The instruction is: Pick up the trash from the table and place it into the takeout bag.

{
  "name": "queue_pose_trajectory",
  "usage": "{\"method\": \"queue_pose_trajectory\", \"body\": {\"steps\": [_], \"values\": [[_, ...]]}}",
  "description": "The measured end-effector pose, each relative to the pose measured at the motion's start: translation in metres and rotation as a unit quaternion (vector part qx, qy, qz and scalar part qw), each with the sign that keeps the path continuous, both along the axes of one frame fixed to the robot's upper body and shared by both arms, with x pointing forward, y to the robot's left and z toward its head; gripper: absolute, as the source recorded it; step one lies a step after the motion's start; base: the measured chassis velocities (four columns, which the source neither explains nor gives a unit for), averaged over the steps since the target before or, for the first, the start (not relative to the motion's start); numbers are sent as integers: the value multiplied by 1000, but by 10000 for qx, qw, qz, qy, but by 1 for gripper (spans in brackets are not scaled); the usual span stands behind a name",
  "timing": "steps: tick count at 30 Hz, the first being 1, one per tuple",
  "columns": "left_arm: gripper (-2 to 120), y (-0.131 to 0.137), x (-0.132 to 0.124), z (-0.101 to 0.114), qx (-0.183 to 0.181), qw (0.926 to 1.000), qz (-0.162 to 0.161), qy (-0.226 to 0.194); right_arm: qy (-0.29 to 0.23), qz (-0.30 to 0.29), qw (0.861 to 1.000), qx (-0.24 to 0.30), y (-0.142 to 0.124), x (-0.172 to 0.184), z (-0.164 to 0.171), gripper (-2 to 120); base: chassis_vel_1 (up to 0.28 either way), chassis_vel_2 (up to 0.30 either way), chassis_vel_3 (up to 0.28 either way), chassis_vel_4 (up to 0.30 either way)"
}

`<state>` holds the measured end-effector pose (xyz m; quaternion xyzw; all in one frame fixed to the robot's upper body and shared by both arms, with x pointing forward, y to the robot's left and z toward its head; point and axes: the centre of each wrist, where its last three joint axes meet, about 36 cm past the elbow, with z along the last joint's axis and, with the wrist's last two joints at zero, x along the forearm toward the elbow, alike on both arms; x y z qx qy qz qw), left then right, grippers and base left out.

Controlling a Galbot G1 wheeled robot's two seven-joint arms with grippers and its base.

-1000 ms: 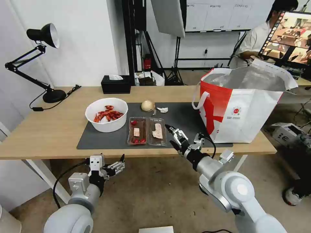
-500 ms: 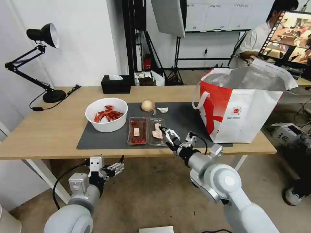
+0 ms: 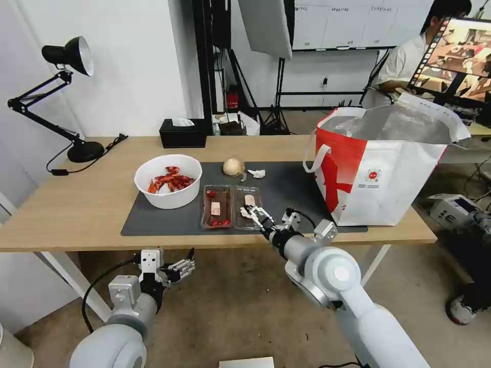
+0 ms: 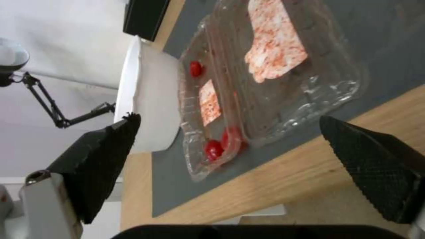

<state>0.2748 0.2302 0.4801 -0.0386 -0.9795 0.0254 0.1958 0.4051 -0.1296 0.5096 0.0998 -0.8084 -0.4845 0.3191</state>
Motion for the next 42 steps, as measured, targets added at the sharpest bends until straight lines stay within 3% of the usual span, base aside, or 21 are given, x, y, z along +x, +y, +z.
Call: {"method": "queue_pose_trajectory", "body": {"steps": [17,42], "values": [[100,4,-3,0,78,10000,14,41,417,-168,9981,-432,28,18,3,100,0,0,0,0],[100,4,-2,0,82,10000,-3,50,570,-189,9974,-396,39,29,1,100,0,0,0,0]]}}
